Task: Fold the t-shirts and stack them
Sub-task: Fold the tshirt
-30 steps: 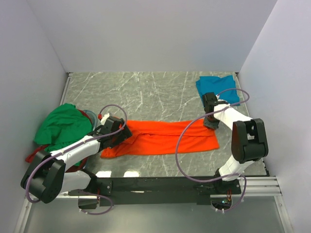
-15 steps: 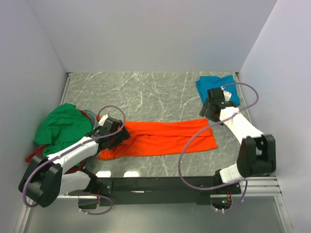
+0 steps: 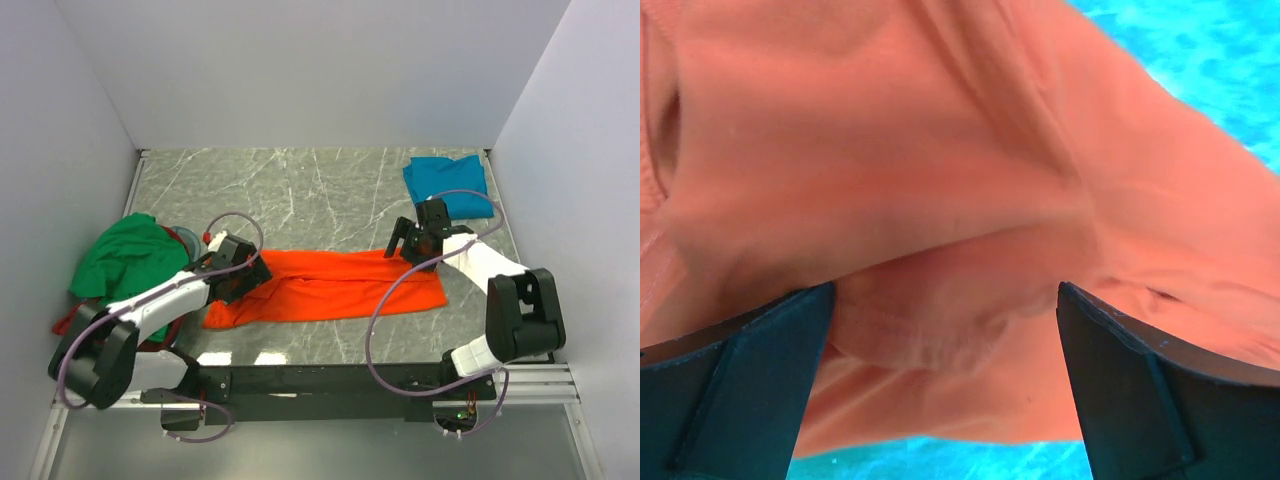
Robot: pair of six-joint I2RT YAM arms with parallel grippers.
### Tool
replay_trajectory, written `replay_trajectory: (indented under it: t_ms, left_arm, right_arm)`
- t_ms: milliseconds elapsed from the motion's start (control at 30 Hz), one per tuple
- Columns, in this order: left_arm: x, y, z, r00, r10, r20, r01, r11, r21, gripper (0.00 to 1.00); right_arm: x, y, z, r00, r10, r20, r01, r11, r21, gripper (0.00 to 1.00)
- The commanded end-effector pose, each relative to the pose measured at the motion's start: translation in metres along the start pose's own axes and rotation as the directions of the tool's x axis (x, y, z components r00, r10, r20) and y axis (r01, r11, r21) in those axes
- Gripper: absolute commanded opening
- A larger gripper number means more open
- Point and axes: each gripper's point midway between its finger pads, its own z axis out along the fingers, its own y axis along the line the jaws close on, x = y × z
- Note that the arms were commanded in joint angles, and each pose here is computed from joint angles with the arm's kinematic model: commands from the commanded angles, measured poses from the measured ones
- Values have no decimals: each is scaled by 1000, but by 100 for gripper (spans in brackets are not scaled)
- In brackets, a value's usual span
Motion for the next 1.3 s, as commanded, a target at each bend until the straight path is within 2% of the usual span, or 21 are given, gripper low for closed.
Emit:
replay_trajectory:
  t_ms: [0, 200, 300, 400, 433, 467, 600, 733, 800, 933, 1100, 1233, 1267]
  left_arm:
    - [-8, -21, 9, 1000, 1, -1, -1, 1000, 30, 100]
    - [-16, -29, 45, 999, 37, -28, -39, 997, -69, 100]
    - [-34, -45, 69, 998, 56, -16, -58, 993, -107, 99]
    - [-58, -69, 100, 998, 64, -28, -67, 987, -147, 100]
    - [-75, -89, 119, 998, 69, 4, -67, 986, -153, 100]
    - [-79, -97, 128, 997, 71, -1, -71, 985, -160, 99]
    - [-88, -143, 171, 994, 72, -82, -83, 987, -135, 100]
    - [-95, -217, 201, 991, 92, -100, -85, 994, 76, 100]
    - [-91, -240, 206, 988, 100, -116, -79, 983, 168, 100]
    - [-89, -284, 216, 989, 90, -120, -40, 930, 366, 100]
    - [-97, -313, 217, 993, 78, -89, -28, 885, 464, 99]
    - [-111, -327, 224, 998, 61, -25, -39, 854, 518, 99]
    - [-115, -334, 222, 998, 59, -12, -43, 838, 544, 99]
  right_arm:
    - [5, 8, 14, 1000, 4, -18, -5, 999, -38, 90]
    - [42, -12, 24, 995, 33, -95, -30, 999, 35, 90]
    - [68, -15, 21, 990, 40, -133, -34, 999, 43, 90]
    - [102, -13, 9, 988, 0, -154, 9, 998, 59, 90]
    - [114, -15, 2, 987, -13, -162, 22, 999, 49, 90]
    - [124, -14, -2, 985, 7, -173, 1, 999, 45, 90]
    - [175, -2, -23, 969, -56, -240, 43, 997, -58, 91]
    - [227, 24, -48, 924, -243, -297, 173, 955, -243, 91]
    - [238, 38, -54, 910, -289, -298, 192, 930, -313, 92]
    - [254, 58, -58, 874, -388, -291, 273, 890, -365, 92]
    - [281, 84, -70, 804, -514, -300, 359, 820, -445, 92]
    - [282, 97, -81, 788, -562, -251, 415, 787, -457, 92]
    - [275, 100, -81, 802, -557, -218, 427, 788, -443, 92]
